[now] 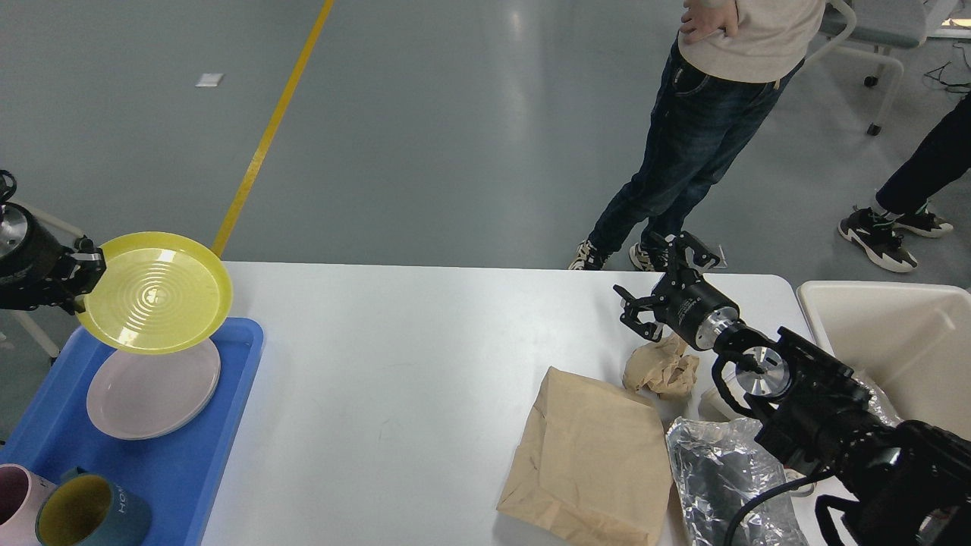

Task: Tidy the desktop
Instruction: 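Lower the yellow plate onto the pink plate and open the left gripper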

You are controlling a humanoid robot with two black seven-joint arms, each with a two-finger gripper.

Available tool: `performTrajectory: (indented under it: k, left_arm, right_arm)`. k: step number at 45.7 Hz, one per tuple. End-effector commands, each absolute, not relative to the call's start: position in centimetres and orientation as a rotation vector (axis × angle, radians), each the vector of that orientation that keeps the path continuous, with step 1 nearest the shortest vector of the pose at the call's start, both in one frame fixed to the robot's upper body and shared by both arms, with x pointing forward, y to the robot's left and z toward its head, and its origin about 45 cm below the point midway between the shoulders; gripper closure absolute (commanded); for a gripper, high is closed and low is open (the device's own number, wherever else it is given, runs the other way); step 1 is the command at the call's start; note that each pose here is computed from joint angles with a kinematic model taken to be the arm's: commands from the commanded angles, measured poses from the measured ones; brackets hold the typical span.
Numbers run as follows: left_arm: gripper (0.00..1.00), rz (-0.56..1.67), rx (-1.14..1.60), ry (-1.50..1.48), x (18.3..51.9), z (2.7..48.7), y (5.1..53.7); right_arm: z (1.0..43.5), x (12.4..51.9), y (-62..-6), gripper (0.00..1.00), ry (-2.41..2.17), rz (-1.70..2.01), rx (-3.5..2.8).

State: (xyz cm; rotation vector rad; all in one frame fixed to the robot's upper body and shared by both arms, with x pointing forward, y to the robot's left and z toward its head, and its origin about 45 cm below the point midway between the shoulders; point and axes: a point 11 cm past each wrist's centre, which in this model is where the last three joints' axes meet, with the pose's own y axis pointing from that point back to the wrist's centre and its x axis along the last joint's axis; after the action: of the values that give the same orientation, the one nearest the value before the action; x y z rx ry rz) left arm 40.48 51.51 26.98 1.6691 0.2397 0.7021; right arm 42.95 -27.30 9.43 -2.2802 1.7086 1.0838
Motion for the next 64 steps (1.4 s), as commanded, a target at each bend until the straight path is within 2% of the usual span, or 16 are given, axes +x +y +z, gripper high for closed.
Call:
performTrajectory:
  k: [1,13,22,34,40,52,57,64]
  left_arm:
    - [1.0,0.738,1.699,0.257,39.4,25.8,53.5]
    - [1.0,0.759,1.705,0.307,37.2,21.8,55.0]
    - [1.0,0.734,1.717,0.312,36.6,18.9,54.1]
    - [1.0,0.722,1.71,0.307,36.7,18.5,53.5]
    - [0.86,0.721,1.701,0.305,36.8,18.4,53.4]
    - [0.4,0.772,1.708,0.258,37.3,18.5,53.7]
    - [0.17,0.857,1.711,0.189,38.1,18.9,54.1]
    - [0.07,1.007,1.647,0.135,39.3,19.3,54.3]
  right_arm:
    - [9.4,42.9,-27.3,0.0,1.709,1.084,-2.28]
    - [9.4,42.9,-27.3,0.0,1.709,1.084,-2.28]
    - [9.4,42.9,-27.3,0.0,1.709,1.084,-2.28]
    - [9.4,42.9,-27.3,0.0,1.709,1.084,-2.28]
    - [9.4,42.9,-27.3,0.0,1.709,1.084,-2.28]
    - [9.4,42.9,-27.3,0.0,1.709,1.084,-2.28]
    - [9.4,42.9,-27.3,0.0,1.709,1.084,-2.28]
    - [9.4,42.9,-27.3,0.0,1.709,1.084,-2.28]
